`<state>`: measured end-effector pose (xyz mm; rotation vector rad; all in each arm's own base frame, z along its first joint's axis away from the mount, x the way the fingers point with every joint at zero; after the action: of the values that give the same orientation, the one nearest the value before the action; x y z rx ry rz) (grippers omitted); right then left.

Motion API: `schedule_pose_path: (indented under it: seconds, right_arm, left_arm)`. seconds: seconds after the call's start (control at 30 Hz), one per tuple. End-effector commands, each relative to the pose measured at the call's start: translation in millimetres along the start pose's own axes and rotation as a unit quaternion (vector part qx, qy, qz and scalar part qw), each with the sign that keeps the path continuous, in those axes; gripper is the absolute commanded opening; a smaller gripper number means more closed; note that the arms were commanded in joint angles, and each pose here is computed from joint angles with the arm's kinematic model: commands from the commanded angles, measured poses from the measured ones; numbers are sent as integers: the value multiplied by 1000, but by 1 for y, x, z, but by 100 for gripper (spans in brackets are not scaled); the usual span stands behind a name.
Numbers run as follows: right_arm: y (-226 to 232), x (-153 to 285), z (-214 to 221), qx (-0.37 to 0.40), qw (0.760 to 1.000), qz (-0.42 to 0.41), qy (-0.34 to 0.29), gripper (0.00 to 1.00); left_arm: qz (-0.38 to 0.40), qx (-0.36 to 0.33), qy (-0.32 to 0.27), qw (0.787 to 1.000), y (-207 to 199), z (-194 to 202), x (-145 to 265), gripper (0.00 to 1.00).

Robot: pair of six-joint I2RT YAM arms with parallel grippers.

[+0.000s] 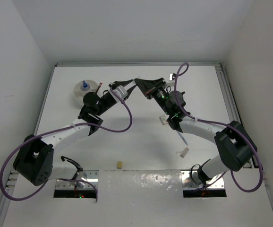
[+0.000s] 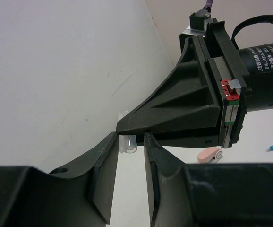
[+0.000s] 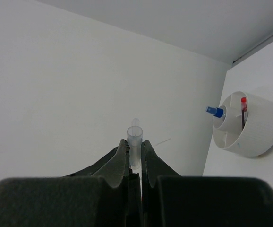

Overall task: Sort the stationery into containers
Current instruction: Pick up the pen cap from the center of the board.

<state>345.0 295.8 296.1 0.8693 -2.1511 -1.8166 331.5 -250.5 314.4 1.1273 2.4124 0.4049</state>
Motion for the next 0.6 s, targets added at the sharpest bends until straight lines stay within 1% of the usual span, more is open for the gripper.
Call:
schedule_pose_path:
  seconds: [0.0, 0.03, 0.07, 0.27, 0.3, 0.37, 0.4, 0.47, 0.53, 0.57]
  right_arm:
    - [14, -1, -3, -11, 999, -32, -2, 0]
    - [14, -1, -3, -11, 999, -32, -2, 0]
    - [14, -1, -4, -11, 999, -32, -2, 0]
    - [17, -1, -7, -10, 999, -39, -6, 0]
    - [16, -1, -6, -10, 999, -38, -4, 0]
    - [16, -1, -6, -11, 999, -38, -4, 0]
    - [17, -1, -7, -11, 999, -38, -5, 0]
    - [17, -1, -6, -11, 999, -40, -3, 0]
    - [17, 0, -6, -12, 999, -41, -4, 0]
    - [19, 0, -7, -10, 999, -44, -6, 0]
  left_arm:
    - [-2, -19, -42, 999, 6, -25, -11, 26]
    - [-1, -19, -41, 999, 6, -25, -11, 23]
    - [1, -18, -39, 999, 5, -23, -11, 22]
    - [10, -20, -28, 999, 1, -17, -12, 22]
    - [11, -20, -29, 999, 1, -18, -12, 18]
    - [11, -20, -30, 999, 1, -18, -12, 15]
    - [11, -21, -32, 999, 1, -19, -12, 9]
    - [10, -22, -29, 999, 1, -18, -12, 6]
    - [12, -21, -26, 999, 0, -17, -12, 1]
    - [14, -20, -25, 999, -1, -15, -12, 1]
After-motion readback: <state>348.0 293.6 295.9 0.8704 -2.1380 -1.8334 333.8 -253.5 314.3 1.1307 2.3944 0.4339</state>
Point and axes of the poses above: each gripper's point midway between its finger pads, its own x axis back along the fingers, its own y axis along the line the jaws close on, z = x × y, the point moved 2 cm from there along x, back along the fingers, and after that the axes turned 1 degree about -x, right-handed, at the moved point
